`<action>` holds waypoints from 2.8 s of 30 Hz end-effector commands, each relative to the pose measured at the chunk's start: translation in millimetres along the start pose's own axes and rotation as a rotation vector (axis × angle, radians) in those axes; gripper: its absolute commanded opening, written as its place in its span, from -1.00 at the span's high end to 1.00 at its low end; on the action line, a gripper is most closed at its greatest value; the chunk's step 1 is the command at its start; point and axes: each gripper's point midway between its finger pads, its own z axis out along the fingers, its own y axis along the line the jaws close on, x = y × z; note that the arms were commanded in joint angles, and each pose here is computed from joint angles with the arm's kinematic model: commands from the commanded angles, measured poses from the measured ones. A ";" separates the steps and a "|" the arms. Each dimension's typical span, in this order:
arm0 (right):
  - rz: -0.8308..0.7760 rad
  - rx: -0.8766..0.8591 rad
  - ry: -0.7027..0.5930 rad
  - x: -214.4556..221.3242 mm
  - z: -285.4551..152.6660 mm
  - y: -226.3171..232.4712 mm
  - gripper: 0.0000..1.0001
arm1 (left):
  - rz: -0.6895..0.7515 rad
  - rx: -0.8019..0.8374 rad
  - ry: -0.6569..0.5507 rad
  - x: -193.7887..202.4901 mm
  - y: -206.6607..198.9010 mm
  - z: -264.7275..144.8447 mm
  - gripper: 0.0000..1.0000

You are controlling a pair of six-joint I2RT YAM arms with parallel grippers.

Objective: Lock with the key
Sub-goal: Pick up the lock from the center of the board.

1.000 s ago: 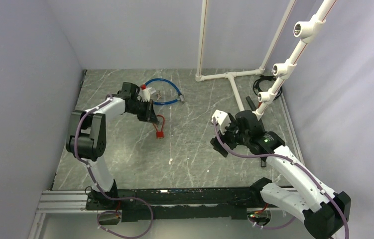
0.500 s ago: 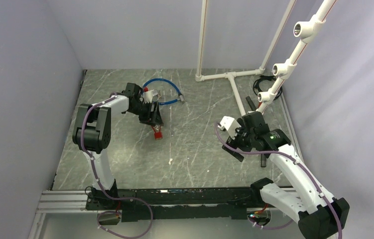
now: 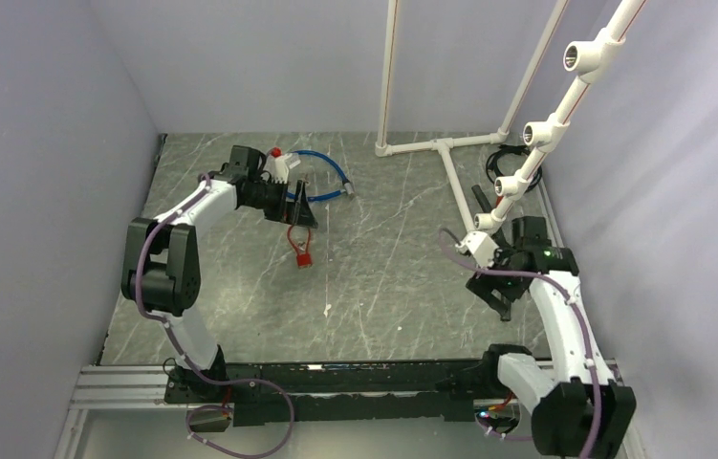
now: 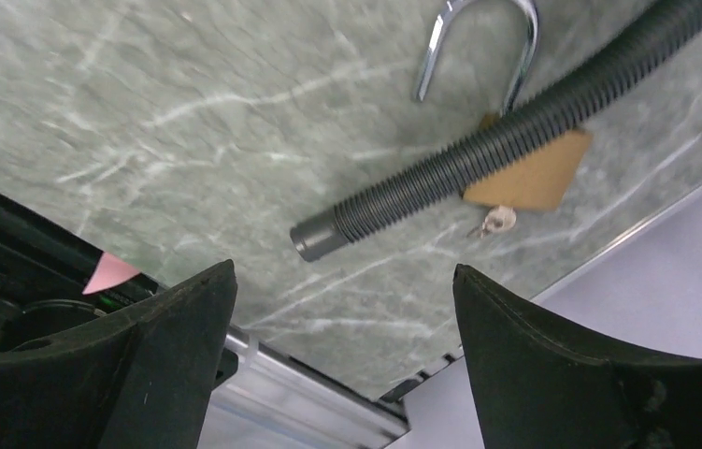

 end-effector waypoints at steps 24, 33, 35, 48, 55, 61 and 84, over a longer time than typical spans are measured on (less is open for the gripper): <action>0.543 0.053 -0.320 70.4 3.1 -95.0 -0.65 | 0.112 0.097 -0.107 -36.6 -42.4 -31.8 -0.99; 0.633 0.156 -0.264 93.0 28.7 -118.4 -0.64 | 0.072 0.065 -0.109 -51.2 -31.9 -50.8 -0.99; 0.588 0.146 -0.248 95.7 36.2 -111.8 -0.65 | 0.074 0.068 -0.096 -49.7 -32.3 -52.5 -0.99; 0.414 0.066 -0.263 73.0 78.2 -108.7 -0.65 | 0.090 0.080 -0.064 -52.7 -37.2 -58.8 -0.99; 0.382 0.040 -0.252 60.1 98.0 -122.6 -0.71 | 0.077 0.061 -0.069 -59.8 -32.7 -57.4 -0.99; 0.354 0.004 -0.212 56.9 115.2 -122.5 -0.69 | 0.081 0.047 -0.076 -61.7 -31.7 -58.9 -0.99; 0.417 -0.056 -0.085 112.8 98.6 -88.3 -0.60 | 0.115 0.062 -0.087 -63.4 -31.2 -57.6 -0.99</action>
